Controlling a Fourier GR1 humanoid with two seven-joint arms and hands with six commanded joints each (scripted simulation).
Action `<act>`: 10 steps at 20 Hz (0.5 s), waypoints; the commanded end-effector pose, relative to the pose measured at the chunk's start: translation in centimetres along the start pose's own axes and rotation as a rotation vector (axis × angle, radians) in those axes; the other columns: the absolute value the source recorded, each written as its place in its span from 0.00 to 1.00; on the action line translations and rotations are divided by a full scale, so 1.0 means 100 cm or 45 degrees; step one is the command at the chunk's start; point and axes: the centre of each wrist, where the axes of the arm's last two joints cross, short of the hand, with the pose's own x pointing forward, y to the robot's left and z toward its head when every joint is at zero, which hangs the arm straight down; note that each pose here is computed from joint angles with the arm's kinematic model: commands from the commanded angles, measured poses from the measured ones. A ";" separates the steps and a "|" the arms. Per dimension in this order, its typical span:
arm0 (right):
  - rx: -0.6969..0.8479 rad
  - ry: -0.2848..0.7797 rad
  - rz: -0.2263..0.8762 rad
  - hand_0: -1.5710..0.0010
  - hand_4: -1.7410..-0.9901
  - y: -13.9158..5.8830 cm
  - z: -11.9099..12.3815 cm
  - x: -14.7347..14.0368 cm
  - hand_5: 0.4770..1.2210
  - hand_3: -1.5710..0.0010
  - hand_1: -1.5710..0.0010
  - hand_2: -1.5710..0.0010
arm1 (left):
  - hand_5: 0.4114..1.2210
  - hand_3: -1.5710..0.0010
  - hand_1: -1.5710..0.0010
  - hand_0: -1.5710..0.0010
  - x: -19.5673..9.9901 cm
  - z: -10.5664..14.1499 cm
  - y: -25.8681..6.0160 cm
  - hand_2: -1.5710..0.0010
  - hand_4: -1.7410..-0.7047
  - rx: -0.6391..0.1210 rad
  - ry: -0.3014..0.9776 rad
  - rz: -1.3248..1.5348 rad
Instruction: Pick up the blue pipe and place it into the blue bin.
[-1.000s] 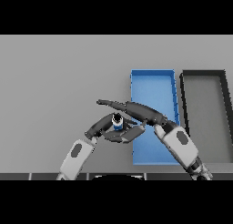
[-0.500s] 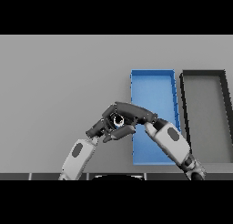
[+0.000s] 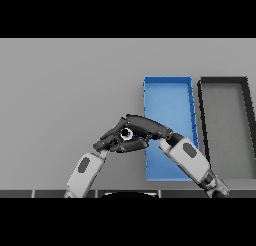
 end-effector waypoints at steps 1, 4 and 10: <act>-0.012 -0.017 0.005 0.02 0.02 0.002 0.001 0.002 0.95 0.03 0.02 0.01 | 1.00 0.09 0.00 0.00 0.001 0.002 0.000 0.00 0.01 0.012 -0.018 -0.017; -0.023 -0.011 0.032 0.01 0.01 0.003 0.000 0.004 0.97 0.01 0.01 0.01 | 1.00 0.41 0.32 0.26 0.004 0.005 0.003 0.34 0.26 0.028 -0.008 -0.085; -0.044 0.087 0.021 0.00 0.00 0.007 -0.001 0.003 0.99 0.00 0.00 0.00 | 0.65 0.84 0.82 0.80 0.001 0.004 0.003 0.83 0.67 -0.042 0.113 -0.163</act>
